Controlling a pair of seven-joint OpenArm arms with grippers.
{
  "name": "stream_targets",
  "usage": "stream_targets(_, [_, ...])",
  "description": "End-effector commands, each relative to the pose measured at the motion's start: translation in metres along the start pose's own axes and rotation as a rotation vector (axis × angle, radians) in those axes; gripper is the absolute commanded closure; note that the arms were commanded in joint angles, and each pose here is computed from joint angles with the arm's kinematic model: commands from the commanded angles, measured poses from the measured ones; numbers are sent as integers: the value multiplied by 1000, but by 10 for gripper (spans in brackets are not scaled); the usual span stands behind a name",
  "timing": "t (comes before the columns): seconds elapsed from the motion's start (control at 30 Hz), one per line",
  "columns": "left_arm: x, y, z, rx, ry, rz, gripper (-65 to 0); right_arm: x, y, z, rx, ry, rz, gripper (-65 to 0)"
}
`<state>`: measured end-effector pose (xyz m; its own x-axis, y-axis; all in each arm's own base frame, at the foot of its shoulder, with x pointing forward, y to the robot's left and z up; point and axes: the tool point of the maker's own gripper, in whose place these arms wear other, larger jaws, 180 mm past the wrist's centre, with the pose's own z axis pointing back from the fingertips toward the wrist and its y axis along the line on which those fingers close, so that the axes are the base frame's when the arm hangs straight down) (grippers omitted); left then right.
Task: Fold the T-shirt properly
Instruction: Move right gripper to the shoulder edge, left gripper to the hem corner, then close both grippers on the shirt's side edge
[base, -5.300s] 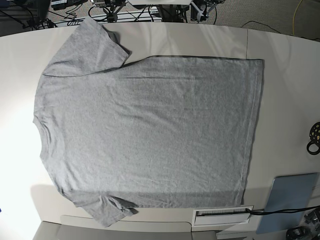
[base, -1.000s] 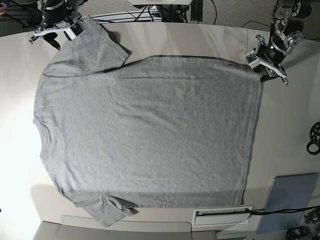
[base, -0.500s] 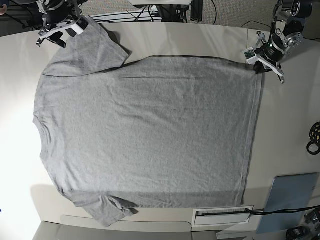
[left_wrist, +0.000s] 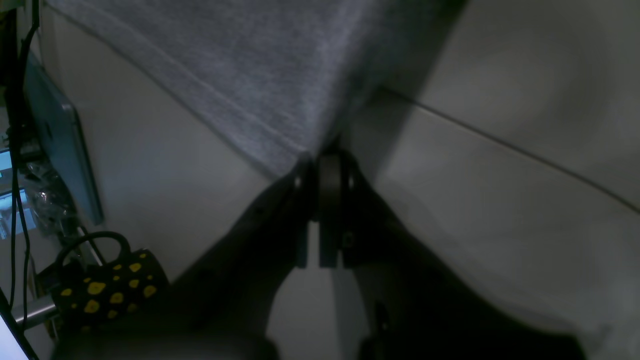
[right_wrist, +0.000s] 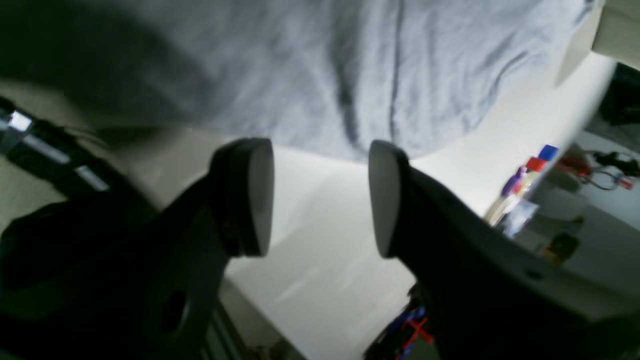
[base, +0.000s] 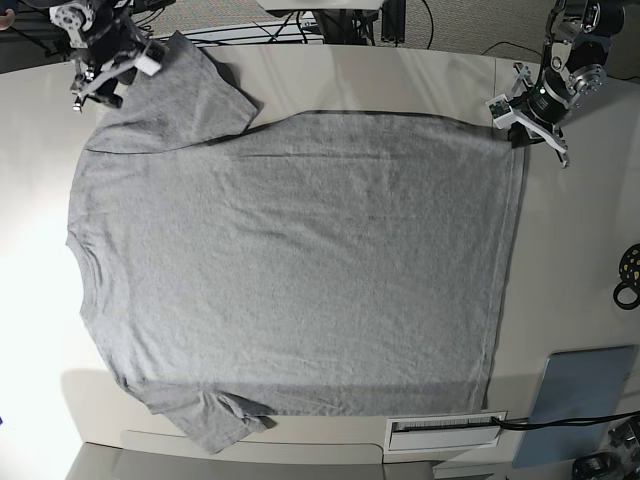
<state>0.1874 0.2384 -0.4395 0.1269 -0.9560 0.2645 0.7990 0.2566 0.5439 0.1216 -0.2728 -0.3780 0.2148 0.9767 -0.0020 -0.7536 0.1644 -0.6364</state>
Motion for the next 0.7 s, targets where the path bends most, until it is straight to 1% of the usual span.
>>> stream_targets(0.0, [-10, -23, 2, -94, 41, -8, 0, -1, -3, -1, 1, 0, 22, -303])
stream_targets(0.17, [-10, -23, 2, -90, 41, -8, 0, 2, 0, -12, 37, -17, 84, -303])
stream_targets(0.33, [-10, -22, 2, -86, 41, -7, 0, 4, 7, -30, 65, 8, 123, -303])
stream_targets(0.47, [-10, -22, 2, -86, 41, -8, 0, 18, 13, -41, 82, -20, 134, -303])
stream_targets(0.6, [-11, -22, 2, -86, 42, -8, 0, 33, 11, -47, 78, -39, 146, -303])
stream_targets(0.67, [-11, -22, 2, -86, 42, -8, 0, 37, 11, -49, 83, -47, 123, -303])
